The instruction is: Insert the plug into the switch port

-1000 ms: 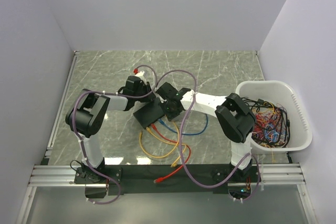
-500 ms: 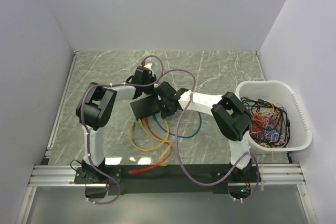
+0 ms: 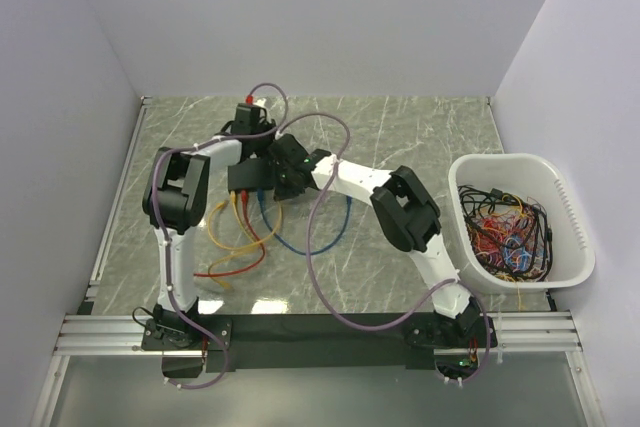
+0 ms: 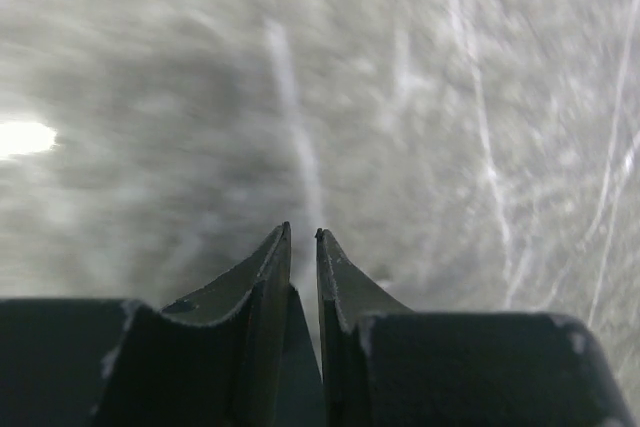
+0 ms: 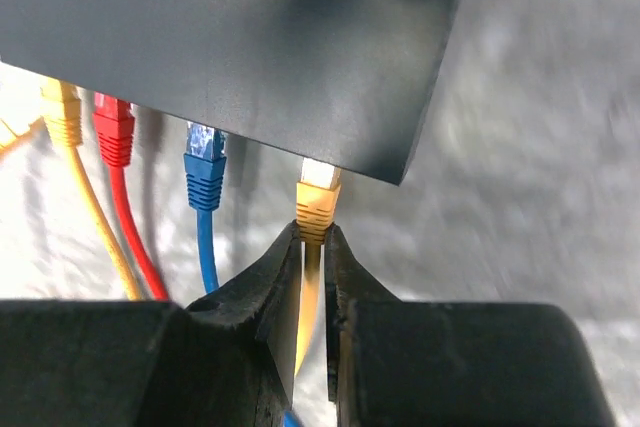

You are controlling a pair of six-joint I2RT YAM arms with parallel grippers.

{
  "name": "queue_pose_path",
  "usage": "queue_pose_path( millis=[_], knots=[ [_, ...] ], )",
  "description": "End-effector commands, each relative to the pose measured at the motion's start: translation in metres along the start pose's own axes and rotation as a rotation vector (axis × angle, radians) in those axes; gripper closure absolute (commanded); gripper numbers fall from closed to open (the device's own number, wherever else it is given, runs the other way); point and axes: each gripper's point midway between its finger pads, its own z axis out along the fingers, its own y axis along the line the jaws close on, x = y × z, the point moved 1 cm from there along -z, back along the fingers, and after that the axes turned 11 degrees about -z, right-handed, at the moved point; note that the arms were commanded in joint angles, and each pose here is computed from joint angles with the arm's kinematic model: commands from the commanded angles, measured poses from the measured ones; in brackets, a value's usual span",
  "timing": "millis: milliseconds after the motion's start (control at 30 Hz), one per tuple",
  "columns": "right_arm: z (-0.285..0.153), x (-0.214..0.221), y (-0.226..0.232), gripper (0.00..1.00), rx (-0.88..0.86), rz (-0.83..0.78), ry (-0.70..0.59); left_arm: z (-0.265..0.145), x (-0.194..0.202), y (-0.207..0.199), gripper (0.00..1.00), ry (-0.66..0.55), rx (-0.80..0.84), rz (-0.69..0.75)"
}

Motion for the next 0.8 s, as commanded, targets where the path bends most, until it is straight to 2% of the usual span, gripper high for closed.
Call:
queue_pose_path(
  millis=[0,133,200,300,333,433,600,767],
  knots=[
    [-0.011,-0.083,0.004,0.98,-0.019,0.074,-0.212,-0.004,0.008,0.019,0.77,0.067,-0.055,-0.052],
    [-0.004,-0.103,0.011,0.96,-0.07,0.084,-0.227,-0.004,-0.011,0.027,0.77,0.01,-0.074,-0.09],
    [-0.002,-0.112,0.021,0.9,-0.118,0.067,-0.241,-0.004,-0.025,0.03,0.76,-0.021,-0.094,-0.097],
    [-0.004,-0.115,0.026,0.71,-0.136,0.051,-0.26,-0.004,-0.049,0.034,0.74,-0.071,-0.125,-0.1],
    [-0.002,-0.109,0.022,0.59,-0.129,0.051,-0.25,-0.005,-0.055,0.033,0.73,-0.084,-0.13,-0.102],
    [-0.009,-0.107,0.016,0.45,-0.106,0.042,-0.267,-0.01,-0.083,0.028,0.68,-0.149,-0.13,-0.11],
    [-0.023,-0.104,0.012,0.38,-0.085,0.017,-0.27,-0.023,-0.114,0.026,0.58,-0.224,-0.149,-0.127],
    [-0.045,-0.084,-0.002,0.36,-0.051,0.005,-0.286,-0.064,-0.153,0.001,0.47,-0.361,-0.132,-0.097]
  ],
)
